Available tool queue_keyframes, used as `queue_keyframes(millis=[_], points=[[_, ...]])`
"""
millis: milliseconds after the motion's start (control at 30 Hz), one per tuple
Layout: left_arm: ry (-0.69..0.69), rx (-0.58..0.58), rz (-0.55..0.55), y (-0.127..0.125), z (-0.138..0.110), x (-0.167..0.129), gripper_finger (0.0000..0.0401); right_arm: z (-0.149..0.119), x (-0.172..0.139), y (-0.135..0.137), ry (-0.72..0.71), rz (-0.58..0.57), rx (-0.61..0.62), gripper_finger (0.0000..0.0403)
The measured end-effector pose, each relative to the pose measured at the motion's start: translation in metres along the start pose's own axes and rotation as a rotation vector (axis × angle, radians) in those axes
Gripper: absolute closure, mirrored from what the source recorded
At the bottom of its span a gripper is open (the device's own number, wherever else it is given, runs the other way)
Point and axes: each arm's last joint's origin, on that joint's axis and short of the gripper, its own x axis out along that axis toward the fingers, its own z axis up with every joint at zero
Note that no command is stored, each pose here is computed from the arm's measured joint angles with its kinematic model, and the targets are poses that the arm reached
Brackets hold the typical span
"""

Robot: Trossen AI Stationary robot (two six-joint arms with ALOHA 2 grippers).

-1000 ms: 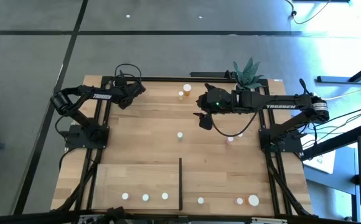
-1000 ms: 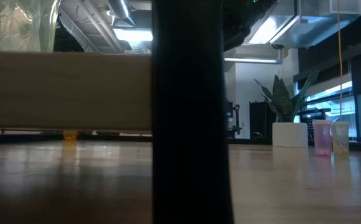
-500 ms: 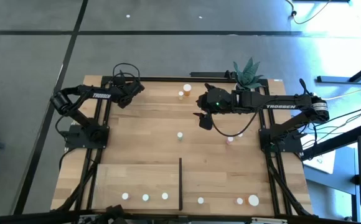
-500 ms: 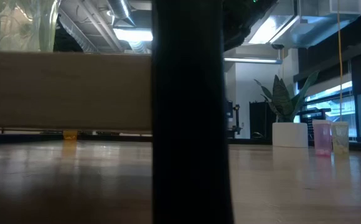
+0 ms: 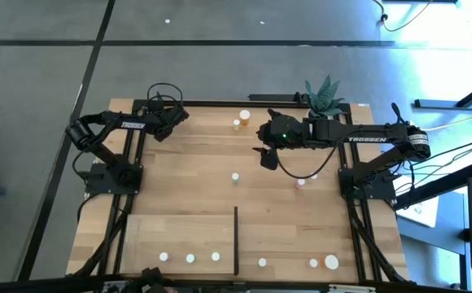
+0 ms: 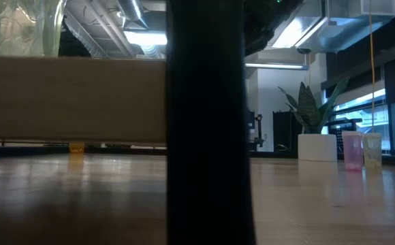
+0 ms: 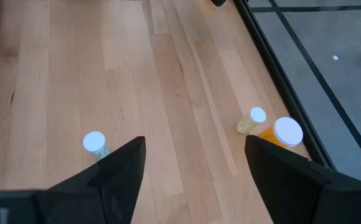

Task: Pick and place medicine bottles onto shelf by color
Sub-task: Put the top left orange pill bottle on the shelf

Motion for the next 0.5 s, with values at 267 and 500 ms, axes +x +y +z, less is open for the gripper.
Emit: queue_keyframes(millis=[267,500], points=[[0.031,-0.075,0.032,0.003,0.001,0.013,0.0064,0.0,0.0,0.0,0.0,0.0,0.001,0.0125],[-0.01,-0.133,0.014,-0.001,0.005,0.013,0.007,0.0,0.0,0.0,0.0,0.0,0.0,0.0125]])
